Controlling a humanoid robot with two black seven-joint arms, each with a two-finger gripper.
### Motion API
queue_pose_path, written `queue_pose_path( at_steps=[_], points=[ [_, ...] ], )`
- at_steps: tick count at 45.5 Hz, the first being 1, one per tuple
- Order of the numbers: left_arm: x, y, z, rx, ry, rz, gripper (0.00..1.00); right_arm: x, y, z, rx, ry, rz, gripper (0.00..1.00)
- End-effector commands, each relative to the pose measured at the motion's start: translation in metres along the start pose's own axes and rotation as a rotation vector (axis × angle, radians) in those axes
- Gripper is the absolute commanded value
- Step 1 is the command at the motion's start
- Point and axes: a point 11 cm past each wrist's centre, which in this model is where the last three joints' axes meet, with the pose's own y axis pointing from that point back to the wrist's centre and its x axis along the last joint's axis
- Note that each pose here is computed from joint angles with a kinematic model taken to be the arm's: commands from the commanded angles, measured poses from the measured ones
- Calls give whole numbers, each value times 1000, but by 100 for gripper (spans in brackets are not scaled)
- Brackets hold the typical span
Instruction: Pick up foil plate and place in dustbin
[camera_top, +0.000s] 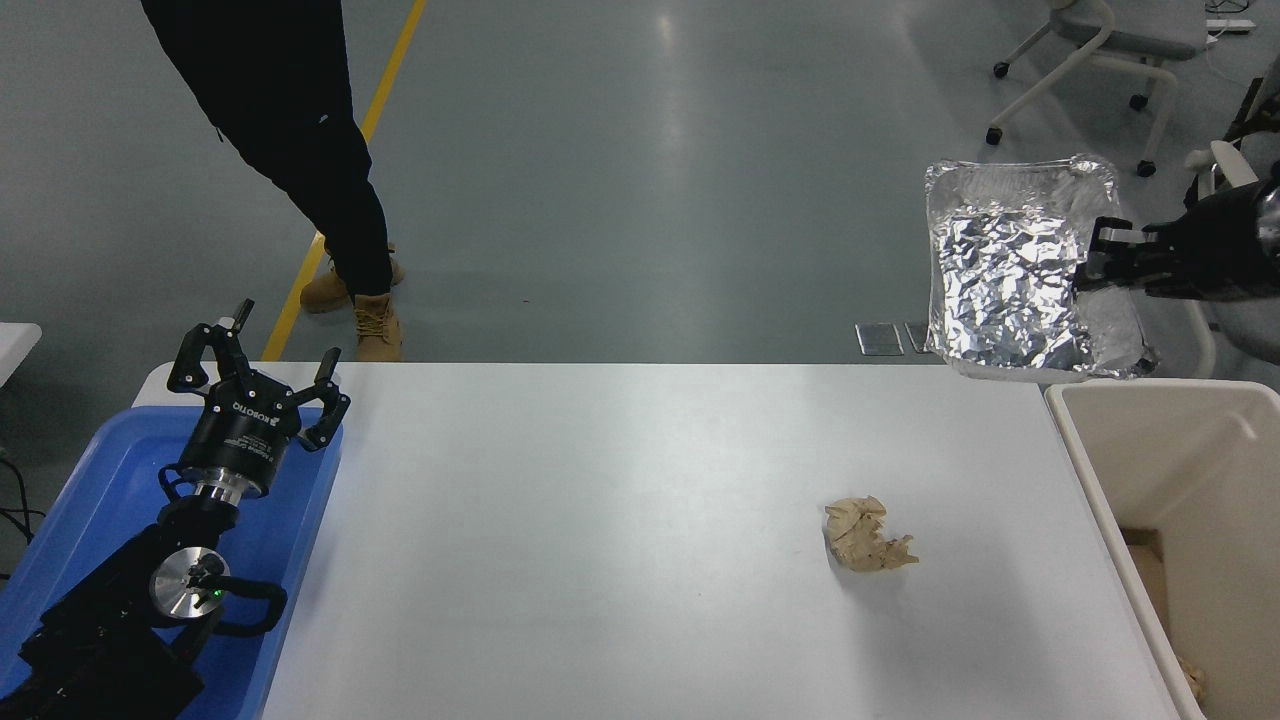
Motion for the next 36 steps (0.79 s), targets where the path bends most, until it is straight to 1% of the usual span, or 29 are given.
queue_pose_path(
  at_steps=[1,6,13,25,29,36],
  points=[
    [1,0,1,-2,0,2,98,39,-14,66,-97,-206,169,0],
    [0,0,1,-2,1,1,98,54,-16,100,-166,-286,265,0],
    [0,0,0,-1,0,-1,98,48,-21,160,-291,-375,359,0],
    [0,0,1,-2,1,-1,98,2,-33,229,-416,-492,438,0],
    [0,0,0,-1,-1,0,98,-20,-38,250,-474,-511,477,0],
    [0,0,0,-1,-1,0,98,-67,-49,279,-558,-579,489,0]
  ],
)
